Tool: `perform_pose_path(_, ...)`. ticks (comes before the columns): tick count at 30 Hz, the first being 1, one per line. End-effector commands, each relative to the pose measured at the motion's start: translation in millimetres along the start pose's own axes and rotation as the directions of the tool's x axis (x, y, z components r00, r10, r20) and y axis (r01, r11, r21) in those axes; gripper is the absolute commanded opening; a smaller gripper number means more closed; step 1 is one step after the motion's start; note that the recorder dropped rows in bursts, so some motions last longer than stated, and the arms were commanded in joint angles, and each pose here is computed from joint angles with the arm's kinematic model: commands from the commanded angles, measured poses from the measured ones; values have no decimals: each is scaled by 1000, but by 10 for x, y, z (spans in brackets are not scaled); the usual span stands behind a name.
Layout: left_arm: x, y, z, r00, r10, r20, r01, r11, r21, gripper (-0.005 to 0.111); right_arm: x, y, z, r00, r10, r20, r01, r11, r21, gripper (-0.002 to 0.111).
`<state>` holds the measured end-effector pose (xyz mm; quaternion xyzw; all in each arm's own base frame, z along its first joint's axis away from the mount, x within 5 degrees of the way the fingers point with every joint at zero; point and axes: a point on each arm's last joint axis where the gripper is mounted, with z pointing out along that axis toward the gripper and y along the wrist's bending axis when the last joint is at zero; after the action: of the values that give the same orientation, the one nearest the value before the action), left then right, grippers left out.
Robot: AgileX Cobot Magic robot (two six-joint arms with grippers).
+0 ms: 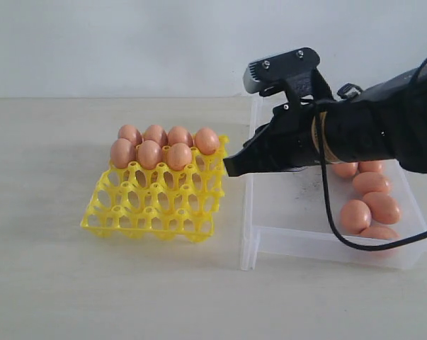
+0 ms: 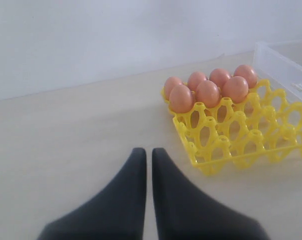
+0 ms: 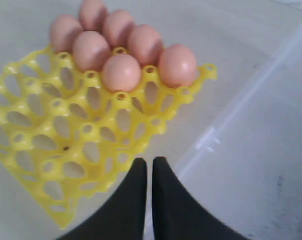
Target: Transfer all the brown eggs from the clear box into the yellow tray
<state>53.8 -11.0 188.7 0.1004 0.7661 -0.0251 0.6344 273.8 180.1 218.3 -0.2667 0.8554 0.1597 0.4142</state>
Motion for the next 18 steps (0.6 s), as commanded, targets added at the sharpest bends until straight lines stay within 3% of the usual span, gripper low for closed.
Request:
perform_pose_path(1, 7, -3, 1, 1000, 3, 4, -3, 1000, 4, 4, 52, -119, -35, 1000, -28, 3, 27, 991, 132, 0)
perform_pose_path(18, 7, -3, 1, 1000, 3, 4, -3, 1000, 4, 4, 89, -121, -33, 1000, -27, -7, 28, 991, 134, 0)
